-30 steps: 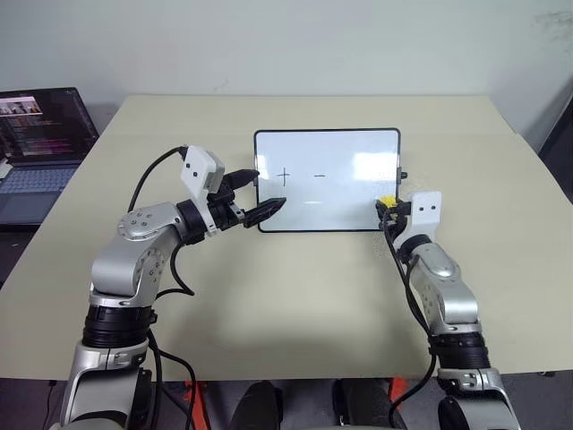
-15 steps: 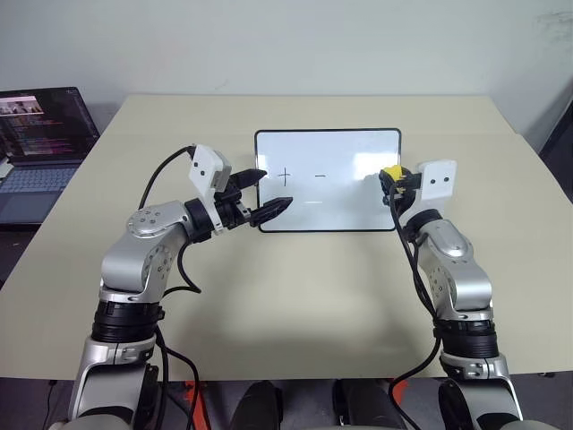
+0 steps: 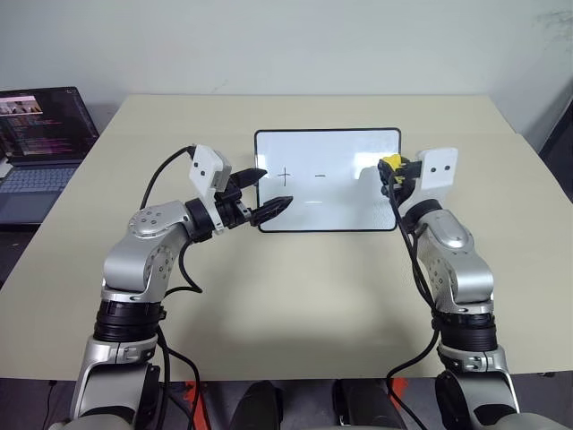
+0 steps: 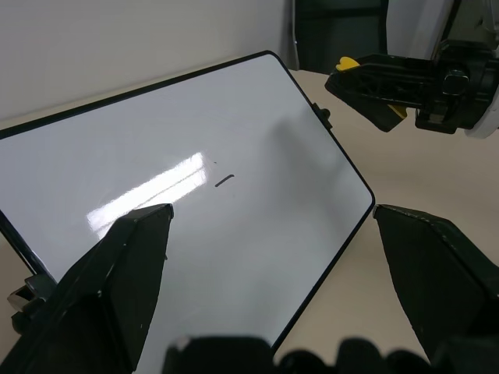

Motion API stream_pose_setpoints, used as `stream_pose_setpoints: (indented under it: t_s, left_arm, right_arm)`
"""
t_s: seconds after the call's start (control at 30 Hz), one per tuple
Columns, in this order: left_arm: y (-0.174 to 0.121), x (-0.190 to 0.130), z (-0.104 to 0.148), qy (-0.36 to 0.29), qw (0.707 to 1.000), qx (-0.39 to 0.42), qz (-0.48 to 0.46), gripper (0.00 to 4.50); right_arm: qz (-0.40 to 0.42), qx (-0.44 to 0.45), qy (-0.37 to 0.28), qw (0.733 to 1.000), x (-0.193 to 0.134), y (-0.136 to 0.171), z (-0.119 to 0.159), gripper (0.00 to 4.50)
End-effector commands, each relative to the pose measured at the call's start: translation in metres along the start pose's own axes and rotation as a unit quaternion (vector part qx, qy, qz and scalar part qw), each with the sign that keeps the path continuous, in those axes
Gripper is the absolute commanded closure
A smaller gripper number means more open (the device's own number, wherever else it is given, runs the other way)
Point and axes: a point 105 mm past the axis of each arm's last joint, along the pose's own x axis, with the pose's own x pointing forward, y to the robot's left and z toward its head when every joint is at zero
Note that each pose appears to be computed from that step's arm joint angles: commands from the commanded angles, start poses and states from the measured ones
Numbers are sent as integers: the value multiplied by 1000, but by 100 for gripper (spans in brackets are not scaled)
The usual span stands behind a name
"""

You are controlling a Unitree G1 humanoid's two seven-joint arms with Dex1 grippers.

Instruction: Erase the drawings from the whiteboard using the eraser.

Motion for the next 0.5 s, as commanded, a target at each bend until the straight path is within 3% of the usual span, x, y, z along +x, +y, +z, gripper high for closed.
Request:
stream_pose_setpoints:
  t_s: [0.03,0.2,0.5]
  left_arm:
    - [0,-3,13,-19,1000,24,5,0]
    - [0,-4,11,-19,999,24,9,0]
    - [9,-17,-2,-6,999,21,40,0]
  right_arm:
    - [11,-1,-34,999,5,5,19,321]
    - [25,2,-39,999,13,12,20,321]
    - [111,-7,-53,992,39,57,16,321]
